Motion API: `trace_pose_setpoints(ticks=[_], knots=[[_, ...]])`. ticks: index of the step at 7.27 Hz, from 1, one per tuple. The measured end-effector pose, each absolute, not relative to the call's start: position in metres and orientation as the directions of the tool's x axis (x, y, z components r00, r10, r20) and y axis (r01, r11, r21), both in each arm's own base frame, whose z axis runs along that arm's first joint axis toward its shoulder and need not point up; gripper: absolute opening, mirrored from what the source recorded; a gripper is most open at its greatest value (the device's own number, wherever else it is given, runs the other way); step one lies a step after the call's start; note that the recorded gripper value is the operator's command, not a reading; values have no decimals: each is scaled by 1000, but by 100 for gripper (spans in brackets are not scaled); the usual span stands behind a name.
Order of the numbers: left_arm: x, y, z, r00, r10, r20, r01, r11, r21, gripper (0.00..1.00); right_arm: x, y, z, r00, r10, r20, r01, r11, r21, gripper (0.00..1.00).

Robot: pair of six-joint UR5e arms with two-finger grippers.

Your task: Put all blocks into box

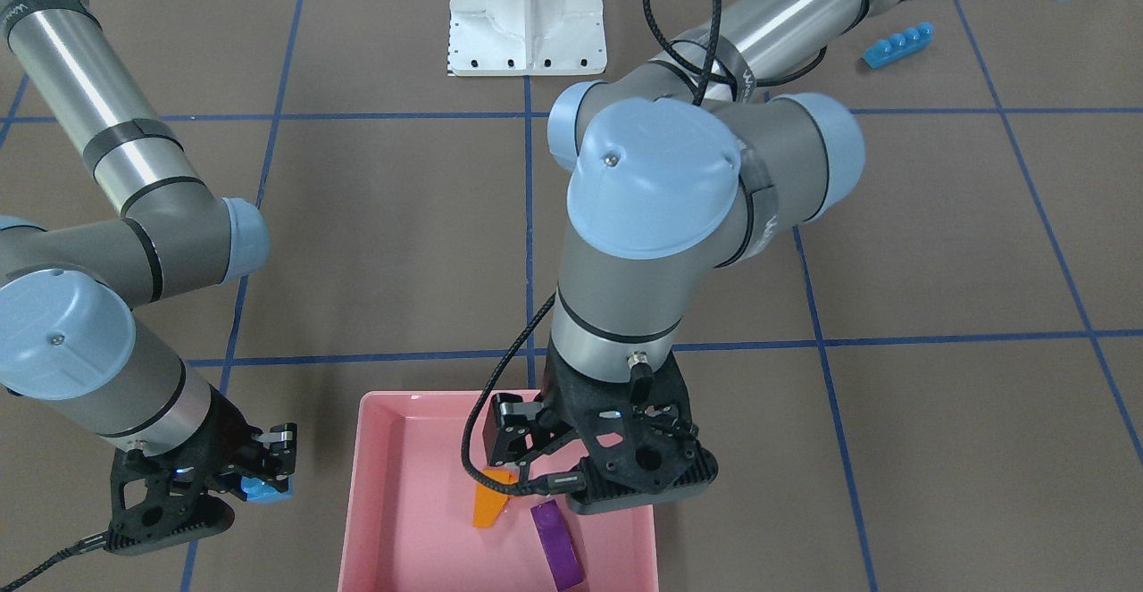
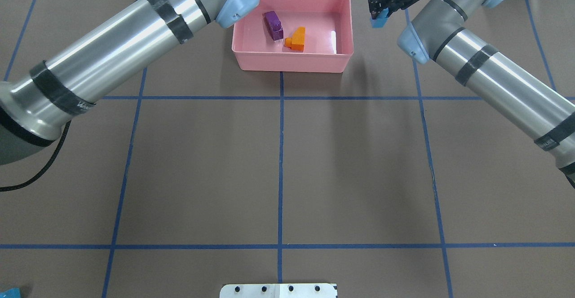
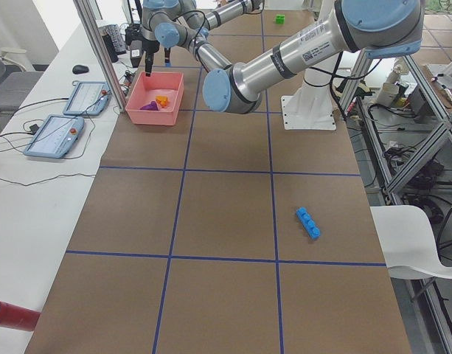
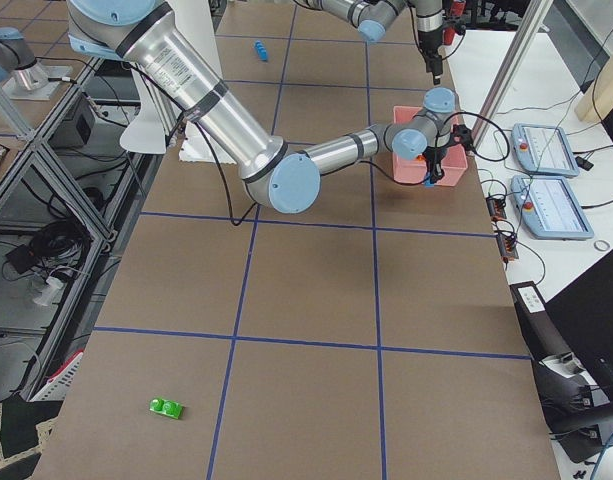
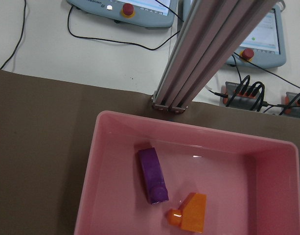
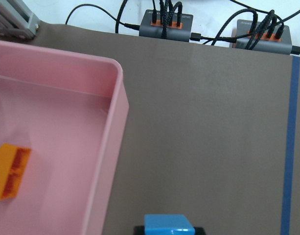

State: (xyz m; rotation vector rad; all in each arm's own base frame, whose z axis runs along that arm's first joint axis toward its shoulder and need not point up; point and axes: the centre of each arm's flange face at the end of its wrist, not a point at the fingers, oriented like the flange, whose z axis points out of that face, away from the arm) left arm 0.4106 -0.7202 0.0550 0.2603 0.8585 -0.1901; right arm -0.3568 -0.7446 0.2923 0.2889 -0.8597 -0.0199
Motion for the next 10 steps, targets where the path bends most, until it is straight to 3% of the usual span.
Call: trace_pose_setpoints(ticks=[4,8,9,10], knots=[[319,-619,230,707,130,-695,92,958,272,99,-401,-757,188,614,-43,788,-197,959,206,0],[220,-463,361,702,219,-677,-61,966,250,99,-470,-747,177,671,-80,737,-224,925,305,0],[199,-429,383,713,215,-668,-81,971,226,99,-474,-747,180,678,-80,730,-232,920,316,35],[178,-397,406,724,245,-644,-133,967,219,99,-474,-747,182,682,-79,727,-236,917,321,96]])
